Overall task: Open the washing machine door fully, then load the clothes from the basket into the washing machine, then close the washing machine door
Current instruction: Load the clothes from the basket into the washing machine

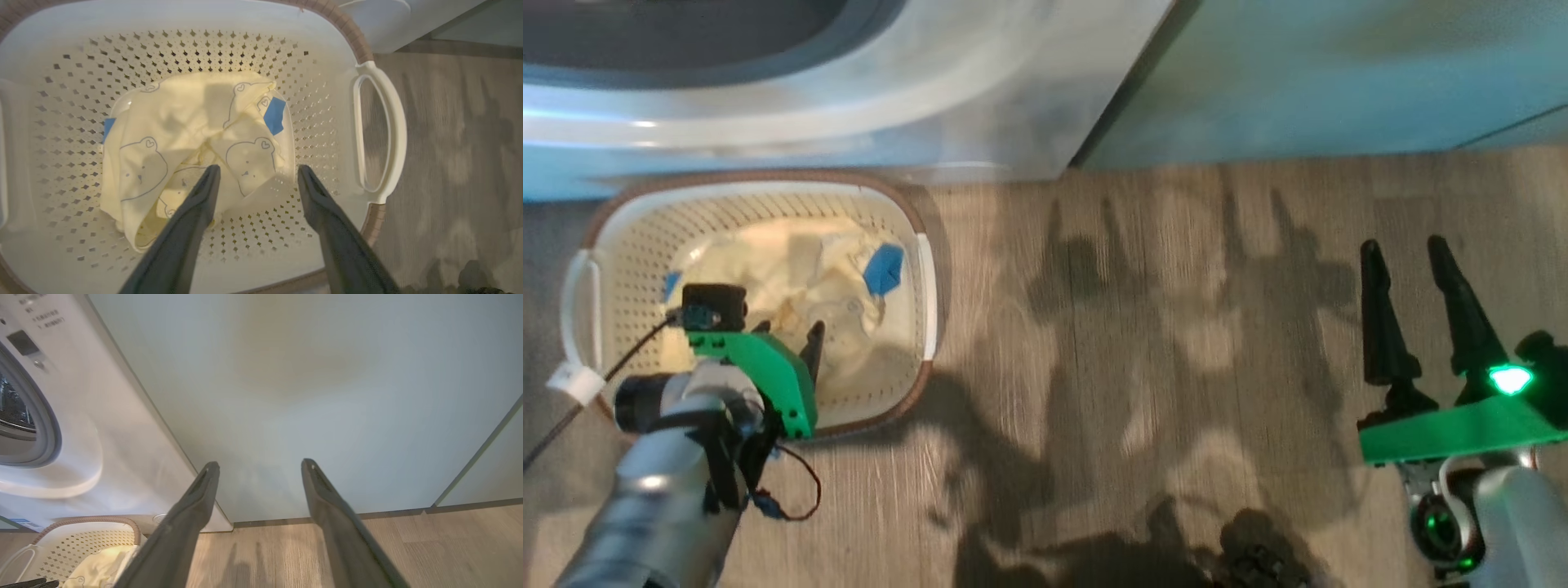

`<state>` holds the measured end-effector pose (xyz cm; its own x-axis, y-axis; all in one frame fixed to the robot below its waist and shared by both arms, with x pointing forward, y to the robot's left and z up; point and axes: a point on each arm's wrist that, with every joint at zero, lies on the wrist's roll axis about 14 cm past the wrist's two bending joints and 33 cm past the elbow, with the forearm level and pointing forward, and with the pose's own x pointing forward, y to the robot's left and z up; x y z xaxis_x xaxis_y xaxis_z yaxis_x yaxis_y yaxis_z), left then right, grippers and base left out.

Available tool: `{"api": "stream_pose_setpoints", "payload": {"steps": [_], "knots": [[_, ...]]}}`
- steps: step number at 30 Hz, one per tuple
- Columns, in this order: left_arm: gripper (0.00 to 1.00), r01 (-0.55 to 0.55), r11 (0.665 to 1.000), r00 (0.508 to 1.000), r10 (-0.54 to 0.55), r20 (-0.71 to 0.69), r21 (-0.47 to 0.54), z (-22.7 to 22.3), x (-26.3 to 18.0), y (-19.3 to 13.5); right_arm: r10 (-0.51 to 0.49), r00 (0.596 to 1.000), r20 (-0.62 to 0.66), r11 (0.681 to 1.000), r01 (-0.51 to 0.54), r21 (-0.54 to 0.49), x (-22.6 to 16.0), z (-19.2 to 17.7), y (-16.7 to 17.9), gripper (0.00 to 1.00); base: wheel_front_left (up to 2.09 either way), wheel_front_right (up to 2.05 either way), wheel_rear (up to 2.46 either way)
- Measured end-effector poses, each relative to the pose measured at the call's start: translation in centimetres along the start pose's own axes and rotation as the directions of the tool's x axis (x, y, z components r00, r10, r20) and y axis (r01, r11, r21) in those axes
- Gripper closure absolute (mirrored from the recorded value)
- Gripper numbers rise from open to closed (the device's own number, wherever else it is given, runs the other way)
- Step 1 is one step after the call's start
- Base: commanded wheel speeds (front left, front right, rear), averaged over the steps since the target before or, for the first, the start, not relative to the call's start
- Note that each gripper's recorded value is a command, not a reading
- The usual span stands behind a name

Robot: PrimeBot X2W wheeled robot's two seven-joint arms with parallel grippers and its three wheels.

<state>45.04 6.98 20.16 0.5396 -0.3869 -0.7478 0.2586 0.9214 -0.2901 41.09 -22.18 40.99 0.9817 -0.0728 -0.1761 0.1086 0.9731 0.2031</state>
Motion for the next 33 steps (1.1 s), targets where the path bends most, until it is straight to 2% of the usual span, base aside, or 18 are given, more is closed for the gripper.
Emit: {"api": "stream_pose_setpoints", "payload": {"steps": [3, 6, 10, 17, 28, 33], "knots": [[0.00, -0.010, 1.000, 0.998, 0.011, -0.055, 0.006, -1.2, 1.2, 0.9, -0.003, 1.000, -0.014, 1.000, 0.002, -0.009, 0.9, -0.7, -0.2, 0.00, 0.00, 0.00, 0.00], [0.00, -0.029, 0.997, 0.993, 0.037, -0.109, 0.069, -2.4, 2.0, 2.6, 0.000, 1.000, -0.024, 1.000, 0.000, -0.017, 1.9, -1.3, -0.3, 0.00, 0.00, 0.00, 0.00], [0.00, -0.041, 0.994, 0.988, 0.055, -0.144, 0.101, -3.1, 2.9, 3.8, 0.002, 0.999, -0.045, 1.000, -0.003, -0.023, 2.6, -2.3, -0.4, 0.00, 0.00, 0.00, 0.00], [0.00, 0.000, 0.993, 0.981, 0.023, -0.192, 0.120, -4.4, 5.0, 3.3, 0.006, 0.996, -0.094, 0.999, -0.009, -0.033, 3.6, -4.6, -0.5, 0.00, 0.00, 0.00, 0.00], [0.00, 0.068, 0.997, 0.972, -0.061, -0.228, 0.022, -5.5, 8.2, 0.9, 0.001, 0.991, -0.132, 0.998, -0.010, -0.063, 4.7, -6.5, -1.2, 0.00, 0.00, 0.00, 0.00], [0.00, 0.067, 0.997, 0.968, -0.072, -0.240, -0.031, -6.0, 9.5, 1.1, -0.006, 0.987, -0.161, 0.997, -0.007, -0.081, 4.7, -7.6, -1.8, 0.00, 0.00, 0.00, 0.00]]}}
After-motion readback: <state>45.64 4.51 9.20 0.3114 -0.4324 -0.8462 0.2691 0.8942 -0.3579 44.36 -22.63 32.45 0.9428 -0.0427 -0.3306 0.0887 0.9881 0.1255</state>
